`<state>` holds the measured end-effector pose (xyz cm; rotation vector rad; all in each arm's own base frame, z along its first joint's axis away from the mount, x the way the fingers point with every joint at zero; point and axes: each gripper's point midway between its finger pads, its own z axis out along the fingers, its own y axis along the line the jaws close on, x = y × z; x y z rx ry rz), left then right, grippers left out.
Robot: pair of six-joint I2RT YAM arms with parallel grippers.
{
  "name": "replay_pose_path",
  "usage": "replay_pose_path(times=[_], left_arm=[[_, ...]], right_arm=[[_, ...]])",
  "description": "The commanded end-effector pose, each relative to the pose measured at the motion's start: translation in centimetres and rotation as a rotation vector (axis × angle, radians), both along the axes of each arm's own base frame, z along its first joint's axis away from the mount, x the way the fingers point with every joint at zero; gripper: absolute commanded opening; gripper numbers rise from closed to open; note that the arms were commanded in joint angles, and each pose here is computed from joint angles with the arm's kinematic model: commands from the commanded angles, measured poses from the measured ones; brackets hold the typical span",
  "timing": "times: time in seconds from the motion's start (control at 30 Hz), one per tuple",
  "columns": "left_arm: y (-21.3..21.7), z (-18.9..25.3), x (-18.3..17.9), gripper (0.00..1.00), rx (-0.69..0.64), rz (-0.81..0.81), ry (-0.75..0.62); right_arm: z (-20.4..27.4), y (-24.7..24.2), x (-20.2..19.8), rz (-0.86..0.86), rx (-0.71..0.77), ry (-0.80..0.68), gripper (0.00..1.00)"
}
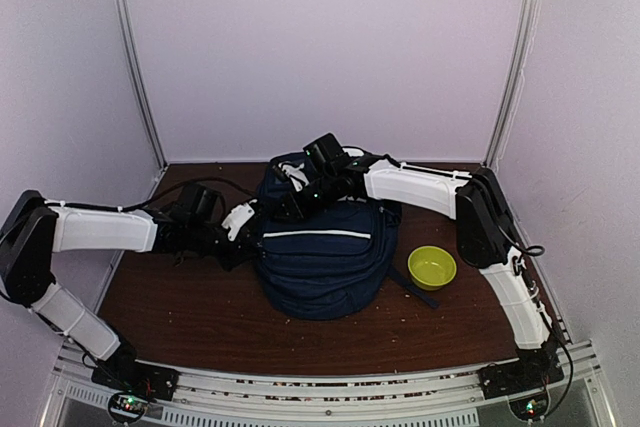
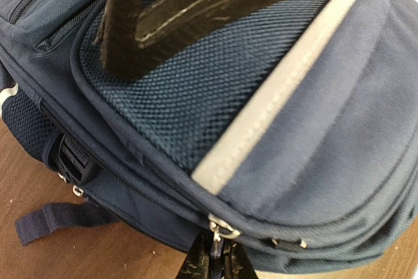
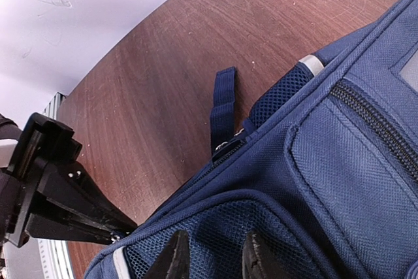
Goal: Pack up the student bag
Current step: Pick up the upper front pocket of the student bag, then zip the upper front pocket of the bag in the student bag.
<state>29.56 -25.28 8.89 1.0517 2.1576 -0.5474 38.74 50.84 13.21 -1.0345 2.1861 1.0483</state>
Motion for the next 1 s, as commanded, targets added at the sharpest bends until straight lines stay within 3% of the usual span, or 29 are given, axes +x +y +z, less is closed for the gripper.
replay_pose_path(times=[0.0, 0.3, 0.63, 0.97], left_arm=[[-0.6, 2.3, -1.2, 0.05, -0.034, 0.011, -0.014], [-4.2, 3.4, -6.9, 0.03, -0.065, -0.117, 0.038], [-10.5, 3.7, -7.0, 0.03, -0.069, -0.247, 0.055], [-7.5, 3.9, -7.1, 0.02, 0.007, -0.171, 0.016]], right_arm=[[-5.9, -1.6, -0.1, -0.042, -0.118, 0.094, 0.29], [-6.1, -2.1, 0.9, -0.086, -0.128, 0.094, 0.27], [-5.6, -1.9, 0.4, -0.064, -0.118, 0.097, 0.25], [5.8, -5.1, -1.3, 0.055, 0.088, 0.068, 0.32]])
